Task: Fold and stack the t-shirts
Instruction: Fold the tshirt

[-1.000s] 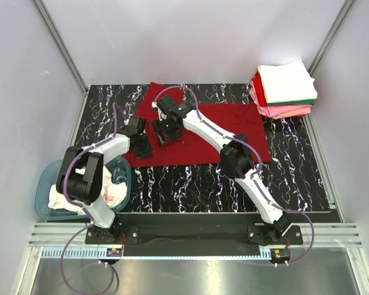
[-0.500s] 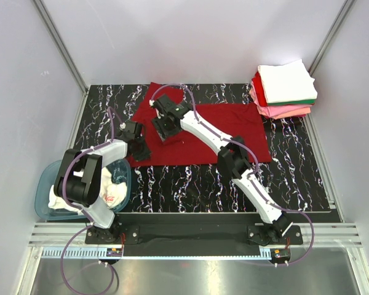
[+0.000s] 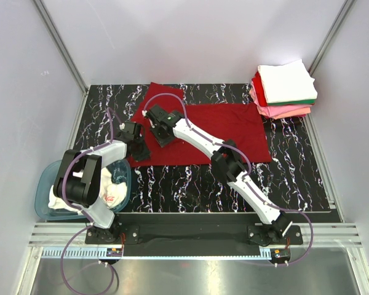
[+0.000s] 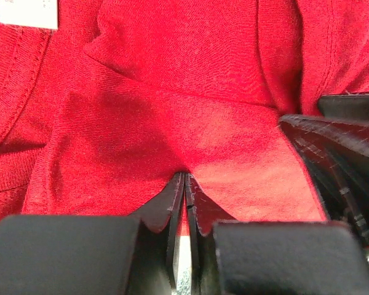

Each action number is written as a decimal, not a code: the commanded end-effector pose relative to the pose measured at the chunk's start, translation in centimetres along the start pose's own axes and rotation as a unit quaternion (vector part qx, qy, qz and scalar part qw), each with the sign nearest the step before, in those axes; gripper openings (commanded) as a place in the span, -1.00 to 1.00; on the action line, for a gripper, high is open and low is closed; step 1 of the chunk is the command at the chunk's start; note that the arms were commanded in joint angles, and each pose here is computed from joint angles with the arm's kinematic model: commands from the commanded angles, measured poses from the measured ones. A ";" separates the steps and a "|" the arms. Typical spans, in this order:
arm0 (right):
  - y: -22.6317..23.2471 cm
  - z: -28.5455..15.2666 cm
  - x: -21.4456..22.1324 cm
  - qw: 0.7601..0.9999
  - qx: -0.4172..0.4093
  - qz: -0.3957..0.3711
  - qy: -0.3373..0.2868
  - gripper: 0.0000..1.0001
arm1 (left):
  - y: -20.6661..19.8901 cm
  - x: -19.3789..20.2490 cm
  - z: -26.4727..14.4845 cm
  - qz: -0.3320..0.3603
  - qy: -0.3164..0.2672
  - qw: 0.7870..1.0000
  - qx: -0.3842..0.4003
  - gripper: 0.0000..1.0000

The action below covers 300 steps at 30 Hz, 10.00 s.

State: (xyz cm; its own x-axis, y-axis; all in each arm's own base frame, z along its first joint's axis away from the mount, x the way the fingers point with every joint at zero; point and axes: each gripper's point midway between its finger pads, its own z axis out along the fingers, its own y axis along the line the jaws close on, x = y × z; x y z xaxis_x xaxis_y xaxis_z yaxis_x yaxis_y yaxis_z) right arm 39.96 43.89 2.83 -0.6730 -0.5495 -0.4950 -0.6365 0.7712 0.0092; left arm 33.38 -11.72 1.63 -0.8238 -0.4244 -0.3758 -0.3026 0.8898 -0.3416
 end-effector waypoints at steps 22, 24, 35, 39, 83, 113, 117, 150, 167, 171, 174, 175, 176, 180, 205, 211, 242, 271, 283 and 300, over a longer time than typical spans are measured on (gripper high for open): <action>-14.1 -3.6 -12.3 0.955 0.149 0.113 -0.229 -0.28 | 1.8 1.8 -0.4 0.001 0.023 1.000 -0.022 -0.91; -15.5 -4.6 -12.9 0.948 0.160 0.128 -0.245 0.24 | 1.7 1.8 -0.6 0.000 0.021 1.000 -0.020 -0.90; -18.3 -14.1 -11.4 0.935 0.199 0.155 -0.248 0.99 | -2.1 -5.4 -5.5 0.045 -0.046 0.998 0.003 0.09; -19.4 -20.9 -7.9 0.930 0.177 0.203 -0.252 0.99 | -4.7 -12.3 -6.5 0.058 -0.078 0.995 0.036 0.17; -26.8 -18.4 31.0 0.765 0.166 0.621 -0.045 0.99 | -3.1 -4.3 -6.5 0.019 -0.032 0.999 0.032 0.28; -31.2 -17.7 34.2 0.718 0.171 0.673 -0.031 -1.00 | 0.2 7.0 -0.4 0.038 0.064 0.994 -0.074 -0.24; -31.3 -19.9 36.0 0.693 0.196 0.693 -0.037 -1.00 | -0.5 9.7 -1.0 0.042 0.089 0.994 -0.056 -0.40; -28.6 -30.1 35.2 0.563 0.202 0.778 -0.191 0.99 | -6.1 -1.1 -16.0 0.113 -0.090 0.988 0.047 0.66; -28.5 -34.0 27.6 0.702 0.110 0.648 -0.274 0.99 | -7.6 -21.9 4.6 0.078 -0.042 0.995 0.050 0.40; -28.3 -34.0 26.9 0.711 0.103 0.640 -0.274 0.99 | -7.7 -22.3 6.4 0.067 -0.034 0.995 0.059 0.39; -28.3 -34.0 26.8 0.712 0.101 0.640 -0.271 0.99 | -7.3 -21.7 7.8 0.057 -0.023 0.996 0.058 0.34; -28.3 -34.0 26.8 0.713 0.101 0.639 -0.271 0.99 | -7.2 -21.4 8.2 0.055 -0.019 0.997 0.059 0.33; -28.3 -34.0 26.8 0.713 0.101 0.639 -0.270 0.99 | -7.4 -21.3 8.4 0.054 -0.017 0.996 0.062 0.31; -28.3 -33.7 27.0 0.712 0.104 0.641 -0.267 0.99 | -7.9 -20.4 8.9 0.051 -0.007 0.996 0.075 0.20; -35.3 -25.4 19.8 0.763 0.106 0.616 -0.168 0.87 | -10.4 -20.7 -2.4 0.081 -0.069 0.988 0.111 -1.00; -38.1 -20.1 17.4 0.788 0.168 0.583 -0.107 0.68 | -11.6 -20.0 -4.8 0.084 -0.069 0.983 0.145 -1.00; -42.7 -10.8 17.9 0.783 0.266 0.561 -0.027 -1.00 | -12.0 -18.6 -5.9 0.111 -0.049 0.982 0.149 -1.00; -38.9 -19.2 17.9 0.807 0.259 0.529 -0.047 -1.00 | -7.4 -7.3 -16.3 0.152 -0.054 0.980 0.118 -1.00; -37.4 -20.4 20.7 0.797 0.284 0.531 -0.042 -1.00 | -5.2 1.4 -17.3 0.165 -0.019 0.978 0.129 -1.00; -35.4 -22.8 23.6 0.797 0.305 0.520 -0.037 -1.00 | -3.4 5.7 -19.4 0.175 -0.009 0.976 0.128 -1.00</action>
State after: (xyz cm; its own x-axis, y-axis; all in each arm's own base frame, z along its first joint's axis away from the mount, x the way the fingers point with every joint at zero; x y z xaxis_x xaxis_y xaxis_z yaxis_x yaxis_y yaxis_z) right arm 37.81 -3.08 8.49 -0.7125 0.5182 -0.4731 0.5690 0.8212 0.0426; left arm 20.68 -14.25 16.41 -0.8647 -0.0972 -0.4928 0.1228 0.9104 -0.3951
